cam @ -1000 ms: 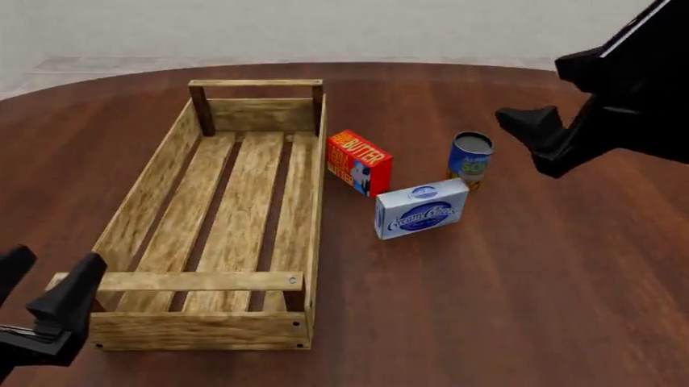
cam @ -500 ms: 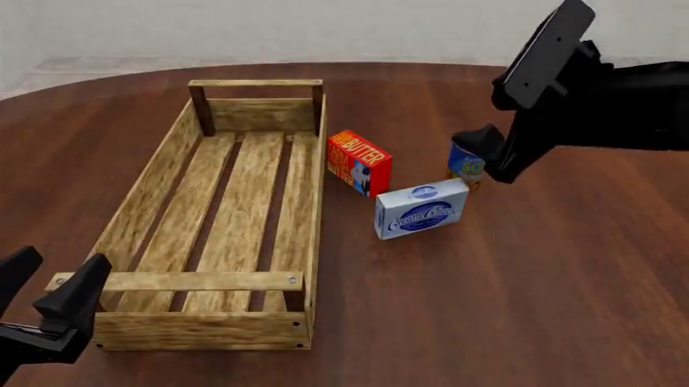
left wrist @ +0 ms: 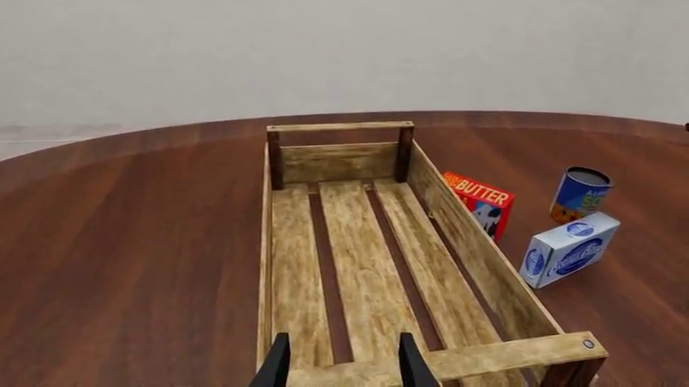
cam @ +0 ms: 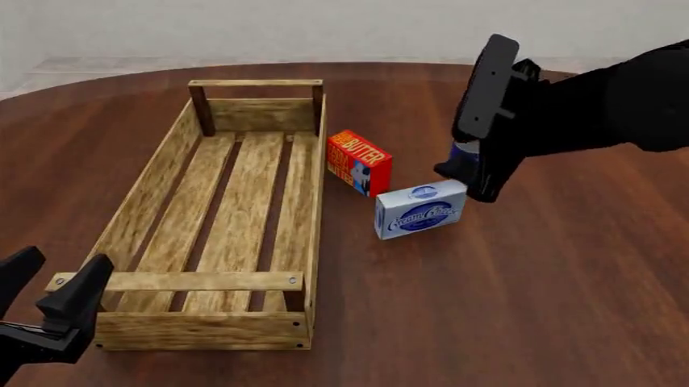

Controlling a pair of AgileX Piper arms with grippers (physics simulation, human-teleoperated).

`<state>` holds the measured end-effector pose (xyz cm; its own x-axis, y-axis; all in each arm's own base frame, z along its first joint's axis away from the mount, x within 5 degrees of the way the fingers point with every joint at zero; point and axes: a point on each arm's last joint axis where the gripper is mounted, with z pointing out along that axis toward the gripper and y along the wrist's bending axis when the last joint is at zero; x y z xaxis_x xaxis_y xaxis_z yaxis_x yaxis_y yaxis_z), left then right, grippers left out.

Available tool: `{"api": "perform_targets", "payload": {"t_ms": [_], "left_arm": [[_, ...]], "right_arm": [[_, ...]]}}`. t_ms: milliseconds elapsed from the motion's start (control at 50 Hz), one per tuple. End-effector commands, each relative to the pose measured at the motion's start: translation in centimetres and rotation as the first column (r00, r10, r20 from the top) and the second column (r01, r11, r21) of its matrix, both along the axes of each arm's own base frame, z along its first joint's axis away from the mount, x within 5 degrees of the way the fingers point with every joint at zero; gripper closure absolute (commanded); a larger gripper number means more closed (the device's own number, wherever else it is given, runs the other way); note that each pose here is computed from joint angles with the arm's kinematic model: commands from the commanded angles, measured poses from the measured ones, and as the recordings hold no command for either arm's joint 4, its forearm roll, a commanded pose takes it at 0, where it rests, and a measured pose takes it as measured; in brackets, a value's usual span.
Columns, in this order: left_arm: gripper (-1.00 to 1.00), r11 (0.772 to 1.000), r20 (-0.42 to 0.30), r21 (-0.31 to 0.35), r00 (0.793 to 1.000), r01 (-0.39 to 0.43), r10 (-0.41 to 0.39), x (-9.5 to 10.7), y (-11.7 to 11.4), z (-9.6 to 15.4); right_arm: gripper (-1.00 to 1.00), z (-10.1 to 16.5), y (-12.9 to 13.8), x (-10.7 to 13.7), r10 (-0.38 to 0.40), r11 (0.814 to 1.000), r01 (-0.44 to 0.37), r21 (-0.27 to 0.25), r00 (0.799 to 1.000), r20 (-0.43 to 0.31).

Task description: Pick up the cream cheese and put it in the tray.

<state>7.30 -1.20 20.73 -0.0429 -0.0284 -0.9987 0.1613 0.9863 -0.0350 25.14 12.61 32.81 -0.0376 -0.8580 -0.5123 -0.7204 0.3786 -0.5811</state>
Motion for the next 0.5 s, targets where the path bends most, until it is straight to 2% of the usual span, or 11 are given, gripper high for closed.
{"api": "perform_targets", "payload": {"t_ms": [20, 200, 240, 320, 400, 420, 500], "left_arm": [[-1.0, 1.0, -0.001, 0.001, 1.0, 0.004, -0.004, 0.0, 0.0, 0.0], [-1.0, 1.0, 0.0, -0.001, 1.0, 0.007, -0.007, 0.0, 0.0, 0.0], [-1.0, 1.0, 0.0, -0.002, 1.0, 0.008, -0.008, -0.1, 0.0, 0.0], [-1.0, 1.0, 0.001, -0.003, 1.0, 0.007, -0.007, -0.1, 0.0, 0.0], [-1.0, 1.0, 0.001, -0.004, 1.0, 0.008, -0.008, -0.1, 0.0, 0.0], [-1.0, 1.0, 0.002, -0.004, 1.0, 0.009, -0.009, -0.1, 0.0, 0.0], [-1.0, 1.0, 0.002, -0.005, 1.0, 0.01, -0.01, -0.2, 0.0, 0.0]], "right_arm": [[-1.0, 0.2, 0.9, 1.0, 0.061, 0.995, -0.064, -0.081, 0.997, -0.037], [-1.0, -0.9, 1.4, 2.1, 0.088, 0.987, -0.096, -0.127, 0.994, -0.064], [-1.0, -2.0, 1.2, 2.0, 0.105, 0.98, -0.118, -0.16, 0.991, -0.088], [-1.0, -2.3, 1.5, 2.3, 0.111, 0.979, -0.125, -0.164, 0.99, -0.092], [-1.0, -3.2, 1.6, 2.2, 0.125, 0.972, -0.146, -0.187, 0.985, -0.119], [-1.0, -3.9, 1.4, 2.2, 0.135, 0.965, -0.161, -0.207, 0.981, -0.136], [-1.0, -4.0, 1.4, 2.6, 0.13, 0.965, -0.159, -0.211, 0.981, -0.143]]}}
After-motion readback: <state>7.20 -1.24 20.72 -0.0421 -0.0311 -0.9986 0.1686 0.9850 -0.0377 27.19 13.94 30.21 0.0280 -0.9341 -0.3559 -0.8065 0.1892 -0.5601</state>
